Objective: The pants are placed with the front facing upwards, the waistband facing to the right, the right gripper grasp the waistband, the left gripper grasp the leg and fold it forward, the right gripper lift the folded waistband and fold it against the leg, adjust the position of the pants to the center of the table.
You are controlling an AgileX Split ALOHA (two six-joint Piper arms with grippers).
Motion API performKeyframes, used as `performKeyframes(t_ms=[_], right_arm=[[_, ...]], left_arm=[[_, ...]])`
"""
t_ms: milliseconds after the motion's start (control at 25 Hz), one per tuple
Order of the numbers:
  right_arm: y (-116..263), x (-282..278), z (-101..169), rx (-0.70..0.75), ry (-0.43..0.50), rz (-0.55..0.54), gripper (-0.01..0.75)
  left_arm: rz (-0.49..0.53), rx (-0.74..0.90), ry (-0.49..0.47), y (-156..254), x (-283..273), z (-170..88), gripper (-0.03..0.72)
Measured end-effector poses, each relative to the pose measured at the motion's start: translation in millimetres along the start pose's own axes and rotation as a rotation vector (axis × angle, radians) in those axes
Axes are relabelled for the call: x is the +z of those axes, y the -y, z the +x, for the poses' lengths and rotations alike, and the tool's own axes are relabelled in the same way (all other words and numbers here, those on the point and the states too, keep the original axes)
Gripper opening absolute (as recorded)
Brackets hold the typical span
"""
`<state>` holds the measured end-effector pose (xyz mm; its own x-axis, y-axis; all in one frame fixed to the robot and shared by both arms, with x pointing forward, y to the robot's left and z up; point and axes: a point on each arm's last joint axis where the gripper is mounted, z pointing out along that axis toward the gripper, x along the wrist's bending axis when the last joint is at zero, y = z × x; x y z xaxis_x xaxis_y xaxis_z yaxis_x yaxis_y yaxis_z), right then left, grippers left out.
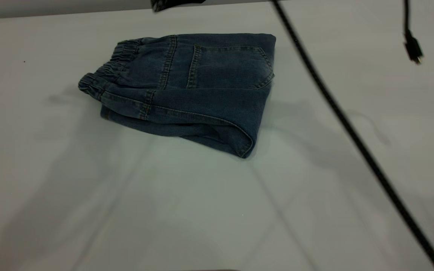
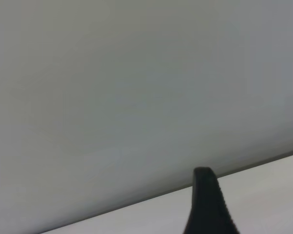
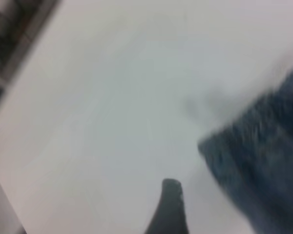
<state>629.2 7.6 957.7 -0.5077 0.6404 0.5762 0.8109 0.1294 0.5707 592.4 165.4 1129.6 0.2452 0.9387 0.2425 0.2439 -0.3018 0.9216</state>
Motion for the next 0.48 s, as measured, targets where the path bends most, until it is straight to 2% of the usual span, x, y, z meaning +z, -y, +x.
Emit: performKeyframes(t_ms=[80,160,320,480], right_arm=[[5,5,10,0.012,0.074,0.088,0.531],[7,11,17,0.131,0.157,0.149,0.517],[8,28,10,0.364,0.330,0.177,0.484],[8,51,-2,0.580,0.347,0.131,0.451]], left_arm=[[-0.001,0.000,0.000,0,0,0,0.421],[-0.001,0.000,0.000,0,0,0,0.421],[-0.003,-0.001,-0.001,-1,-1,0,0.421],[-0.004,-0.001,-0.001,-1,-1,1,0.421]])
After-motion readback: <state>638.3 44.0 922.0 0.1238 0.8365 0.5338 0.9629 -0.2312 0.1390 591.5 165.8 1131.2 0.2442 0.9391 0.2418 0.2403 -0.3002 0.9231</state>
